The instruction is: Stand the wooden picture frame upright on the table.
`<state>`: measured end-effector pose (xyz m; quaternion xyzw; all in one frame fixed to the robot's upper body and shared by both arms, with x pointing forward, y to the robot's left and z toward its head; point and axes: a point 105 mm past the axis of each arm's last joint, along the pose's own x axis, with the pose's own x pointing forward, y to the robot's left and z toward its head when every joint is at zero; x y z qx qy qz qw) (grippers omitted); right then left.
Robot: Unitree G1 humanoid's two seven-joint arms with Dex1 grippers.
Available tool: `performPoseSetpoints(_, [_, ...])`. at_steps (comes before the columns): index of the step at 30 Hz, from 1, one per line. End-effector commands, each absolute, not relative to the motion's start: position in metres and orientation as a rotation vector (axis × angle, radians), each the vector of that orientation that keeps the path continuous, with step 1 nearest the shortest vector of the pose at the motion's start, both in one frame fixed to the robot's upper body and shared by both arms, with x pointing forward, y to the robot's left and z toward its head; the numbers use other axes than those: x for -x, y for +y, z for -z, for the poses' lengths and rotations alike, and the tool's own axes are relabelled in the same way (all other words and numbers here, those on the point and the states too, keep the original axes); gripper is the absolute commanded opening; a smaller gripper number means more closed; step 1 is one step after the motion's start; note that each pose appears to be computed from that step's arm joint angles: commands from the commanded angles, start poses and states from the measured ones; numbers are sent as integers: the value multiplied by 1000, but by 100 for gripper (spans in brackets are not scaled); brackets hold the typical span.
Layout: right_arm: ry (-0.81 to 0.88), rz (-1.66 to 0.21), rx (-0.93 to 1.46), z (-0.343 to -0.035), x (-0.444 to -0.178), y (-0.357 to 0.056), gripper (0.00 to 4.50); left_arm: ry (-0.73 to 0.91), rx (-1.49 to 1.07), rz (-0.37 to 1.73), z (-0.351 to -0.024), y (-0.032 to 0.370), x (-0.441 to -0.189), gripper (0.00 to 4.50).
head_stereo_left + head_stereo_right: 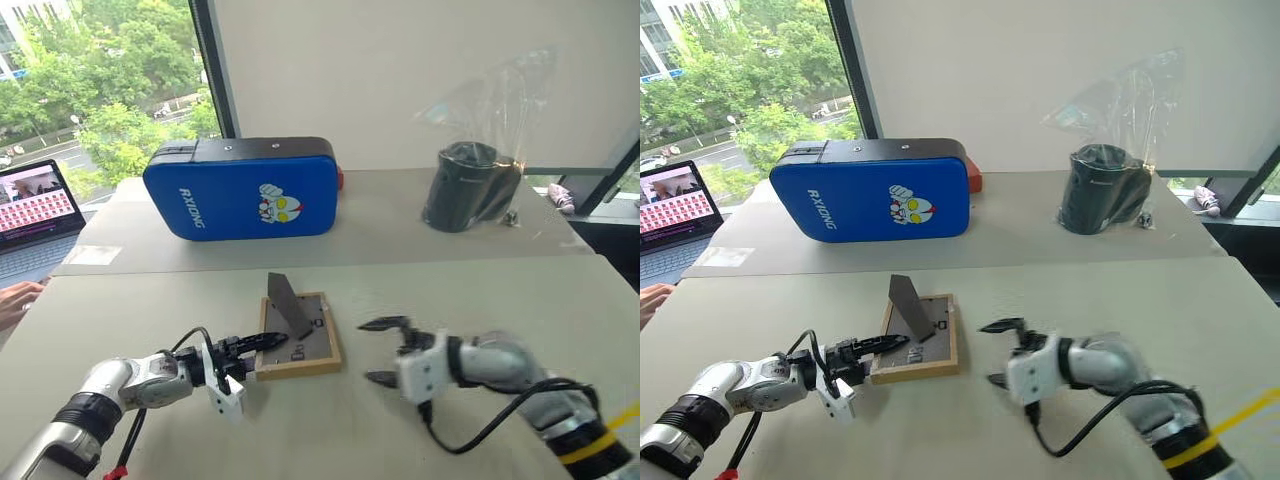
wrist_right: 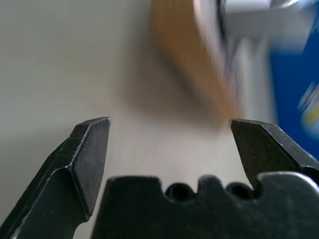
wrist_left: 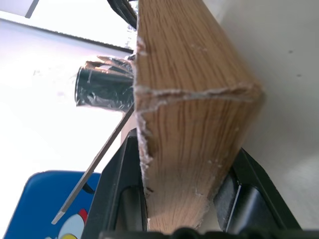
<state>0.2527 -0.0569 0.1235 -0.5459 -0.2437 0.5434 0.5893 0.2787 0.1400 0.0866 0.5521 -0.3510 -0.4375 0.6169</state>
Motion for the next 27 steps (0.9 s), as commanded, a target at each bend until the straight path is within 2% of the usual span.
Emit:
performPoseSetpoints(1, [-752,-1161,1300,-150,-262,-36,445,-785,-1246,1081,-80,141,-270,116])
performPoseSetpoints(6, [-757,-1195,1328,-142,-266,-29,445,-823,-1212,1079,-90,136,-269,116])
performPoseSetpoints(7, [-758,-1203,1326,-140,-265,-30,421,-827,-1208,1077,-91,135,-268,116])
performPoseSetpoints(10, [-770,-1213,1310,-142,-262,-29,302,-836,-1195,1062,-96,134,-270,116])
performPoseSetpoints(14, [-797,-1209,1319,-145,-262,-26,173,-850,-1174,1050,-101,130,-271,116])
performPoseSetpoints(16, [-800,-1206,1319,-145,-262,-25,125,-863,-1165,1034,-106,129,-272,116])
performPoseSetpoints(17, [-800,-1206,1320,-144,-262,-25,123,-869,-1155,1021,-109,128,-273,217])
performPoseSetpoints(20, [-793,-1194,1311,-143,-261,-25,123,-858,-1135,998,-113,129,-275,300])
performPoseSetpoints(21, [-780,-1185,1290,-144,-262,-25,123,-853,-1138,961,-118,131,-279,348])
performPoseSetpoints(24, [-719,-1135,1206,-153,-267,-30,123,-842,-1125,844,-134,144,-281,445])
performPoseSetpoints(27, [-575,-1057,1077,-174,-286,-55,123,-784,-1068,661,-159,171,-277,445])
